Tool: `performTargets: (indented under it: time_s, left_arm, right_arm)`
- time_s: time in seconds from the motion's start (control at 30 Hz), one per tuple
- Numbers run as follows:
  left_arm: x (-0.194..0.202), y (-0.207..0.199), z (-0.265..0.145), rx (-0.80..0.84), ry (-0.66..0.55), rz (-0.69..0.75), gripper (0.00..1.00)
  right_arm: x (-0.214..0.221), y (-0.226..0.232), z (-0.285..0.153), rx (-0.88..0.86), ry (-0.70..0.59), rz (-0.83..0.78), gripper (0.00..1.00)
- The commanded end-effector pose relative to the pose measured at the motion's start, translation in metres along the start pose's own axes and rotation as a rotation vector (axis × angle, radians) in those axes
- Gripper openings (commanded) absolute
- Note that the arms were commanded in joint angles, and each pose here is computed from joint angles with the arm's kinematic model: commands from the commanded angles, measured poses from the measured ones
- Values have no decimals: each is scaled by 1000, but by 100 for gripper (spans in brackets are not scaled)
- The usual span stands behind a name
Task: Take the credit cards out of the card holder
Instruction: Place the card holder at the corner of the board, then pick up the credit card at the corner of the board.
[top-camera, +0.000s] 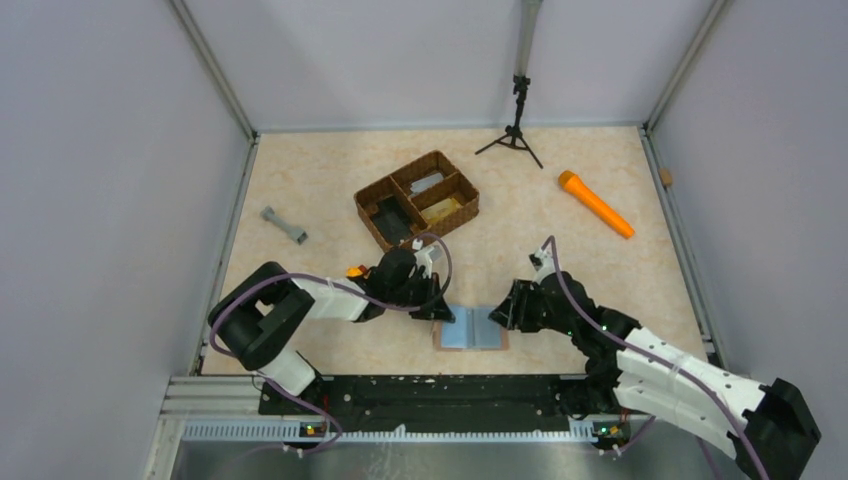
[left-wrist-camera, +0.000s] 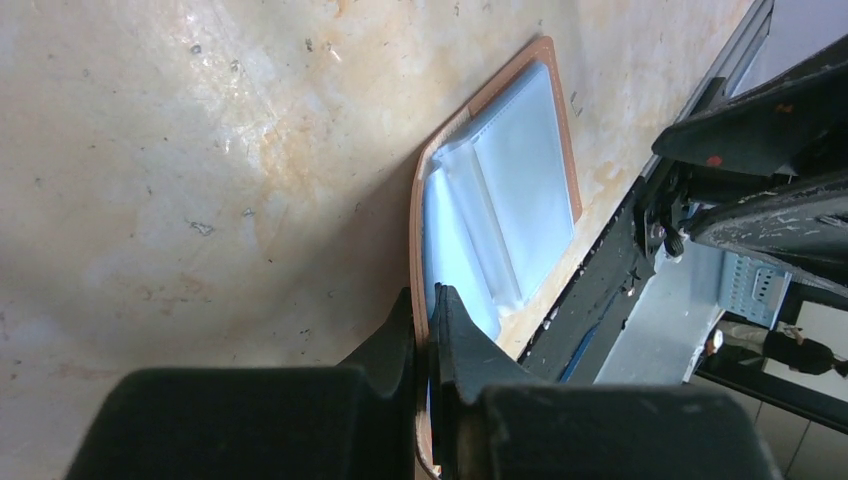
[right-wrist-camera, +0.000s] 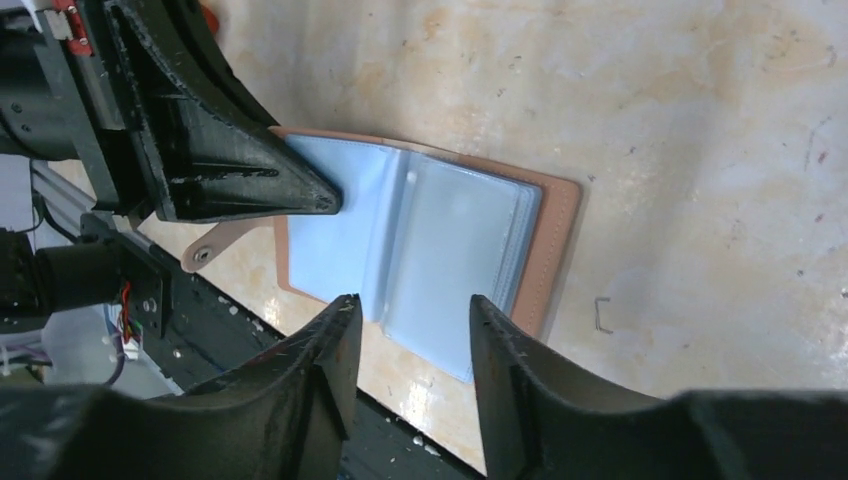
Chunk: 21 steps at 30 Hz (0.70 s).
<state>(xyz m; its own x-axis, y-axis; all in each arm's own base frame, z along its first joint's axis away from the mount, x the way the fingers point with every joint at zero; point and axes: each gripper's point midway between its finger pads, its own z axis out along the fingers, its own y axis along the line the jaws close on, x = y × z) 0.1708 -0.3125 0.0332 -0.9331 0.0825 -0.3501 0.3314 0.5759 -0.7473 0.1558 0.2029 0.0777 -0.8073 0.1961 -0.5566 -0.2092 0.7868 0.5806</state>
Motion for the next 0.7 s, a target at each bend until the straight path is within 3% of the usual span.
performTargets:
  time_s: [0.0, 0.4, 0.67]
  left_arm:
    - [-6, 1, 5, -29, -11, 43, 0]
    - [-5, -2, 8, -30, 0, 48, 0]
    - [-3, -3, 8, -30, 7, 50, 0]
  right_arm:
    - [-6, 18, 4, -88, -10, -28, 40]
    - [15, -11, 17, 10, 46, -20, 22]
    - [29, -22, 26, 29, 82, -10, 21]
